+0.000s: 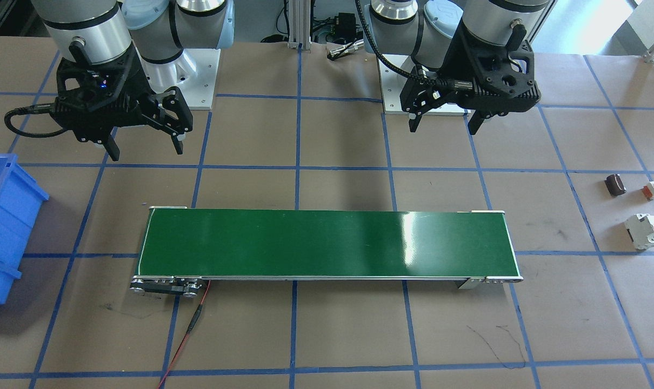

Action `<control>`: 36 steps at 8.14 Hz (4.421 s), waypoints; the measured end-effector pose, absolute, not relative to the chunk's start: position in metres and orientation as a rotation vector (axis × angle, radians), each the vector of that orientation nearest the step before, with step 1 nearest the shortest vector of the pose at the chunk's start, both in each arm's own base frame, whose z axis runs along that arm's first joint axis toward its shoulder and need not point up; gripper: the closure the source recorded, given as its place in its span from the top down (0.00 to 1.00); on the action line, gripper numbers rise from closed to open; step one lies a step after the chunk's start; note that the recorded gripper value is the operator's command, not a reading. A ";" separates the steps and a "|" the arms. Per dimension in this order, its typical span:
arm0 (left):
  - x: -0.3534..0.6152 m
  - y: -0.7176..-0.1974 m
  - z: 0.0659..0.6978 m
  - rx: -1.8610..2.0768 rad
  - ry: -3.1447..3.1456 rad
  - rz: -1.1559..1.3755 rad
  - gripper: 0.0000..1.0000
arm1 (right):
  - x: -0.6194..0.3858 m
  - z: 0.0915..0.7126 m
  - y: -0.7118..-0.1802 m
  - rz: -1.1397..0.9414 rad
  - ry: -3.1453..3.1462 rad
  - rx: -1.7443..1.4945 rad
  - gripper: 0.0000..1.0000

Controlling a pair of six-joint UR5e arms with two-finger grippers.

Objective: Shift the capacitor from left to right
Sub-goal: 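Move the left gripper outward away from the conveyor toward the capacitor, then lower the left gripper and grasp the dark brown capacitor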

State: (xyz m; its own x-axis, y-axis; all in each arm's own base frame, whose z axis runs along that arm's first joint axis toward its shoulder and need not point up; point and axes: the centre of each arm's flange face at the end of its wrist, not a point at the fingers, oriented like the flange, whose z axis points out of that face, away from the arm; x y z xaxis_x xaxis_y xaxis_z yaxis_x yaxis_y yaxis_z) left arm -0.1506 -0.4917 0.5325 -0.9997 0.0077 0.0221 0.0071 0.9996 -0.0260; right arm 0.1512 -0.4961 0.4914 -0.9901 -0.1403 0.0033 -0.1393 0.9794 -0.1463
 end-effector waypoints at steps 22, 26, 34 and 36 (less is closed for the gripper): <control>0.415 -0.417 0.329 0.217 -3.218 -0.096 1.00 | 0.150 0.493 -0.499 -0.255 3.105 -0.263 1.00; 0.456 -0.396 0.253 0.241 -3.178 -0.146 1.00 | 0.148 0.493 -0.499 -0.250 3.117 -0.261 1.00; 0.464 -0.384 0.185 0.255 -3.154 -0.160 0.56 | 0.148 0.491 -0.497 -0.226 3.121 -0.244 1.00; 0.464 -0.384 0.182 0.254 -3.149 -0.170 0.44 | 0.148 0.489 -0.497 -0.220 3.117 -0.247 1.00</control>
